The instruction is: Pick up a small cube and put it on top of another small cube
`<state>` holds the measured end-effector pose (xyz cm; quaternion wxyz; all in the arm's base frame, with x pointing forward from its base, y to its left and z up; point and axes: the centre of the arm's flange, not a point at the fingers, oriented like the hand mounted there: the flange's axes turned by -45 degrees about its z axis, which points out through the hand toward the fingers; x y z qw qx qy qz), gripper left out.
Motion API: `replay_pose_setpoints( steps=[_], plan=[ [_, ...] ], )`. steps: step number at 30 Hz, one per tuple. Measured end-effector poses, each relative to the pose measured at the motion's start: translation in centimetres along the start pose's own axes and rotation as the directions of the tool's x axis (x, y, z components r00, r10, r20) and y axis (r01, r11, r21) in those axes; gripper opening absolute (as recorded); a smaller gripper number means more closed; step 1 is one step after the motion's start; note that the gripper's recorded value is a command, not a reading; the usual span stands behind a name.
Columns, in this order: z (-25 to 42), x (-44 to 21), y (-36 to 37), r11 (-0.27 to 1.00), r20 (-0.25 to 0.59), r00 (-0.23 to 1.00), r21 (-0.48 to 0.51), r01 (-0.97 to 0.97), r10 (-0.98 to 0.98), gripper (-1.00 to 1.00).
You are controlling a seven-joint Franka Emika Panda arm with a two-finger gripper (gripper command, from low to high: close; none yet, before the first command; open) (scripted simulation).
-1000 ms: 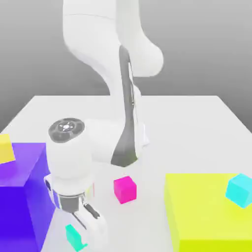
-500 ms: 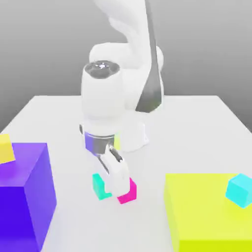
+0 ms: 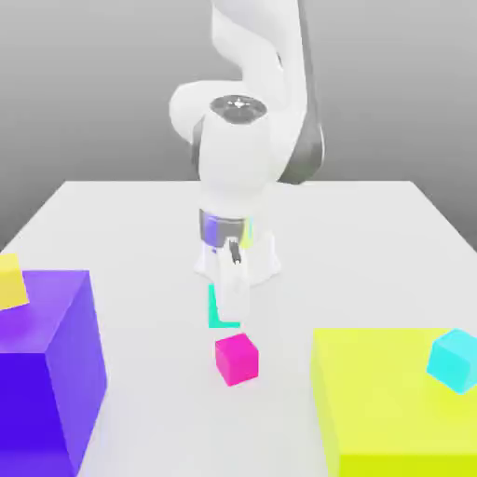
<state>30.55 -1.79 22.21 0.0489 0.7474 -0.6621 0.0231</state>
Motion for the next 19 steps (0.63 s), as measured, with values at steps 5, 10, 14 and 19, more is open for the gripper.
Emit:
replay_pose_setpoints(
  steps=[5,10,14,19],
  plan=[
    [1.4,0.3,0.2,1.0,-0.028,1.0,-0.025,-0.001,0.001,-1.0],
    [2.8,0.4,0.4,0.999,-0.036,0.999,-0.044,0.001,-0.002,-1.0],
    [3.7,0.2,0.5,0.999,-0.031,1.0,-0.052,0.005,-0.006,-1.0],
    [4.6,-0.1,0.6,0.999,-0.01,1.0,-0.052,0.007,-0.007,-1.0]
  ],
)
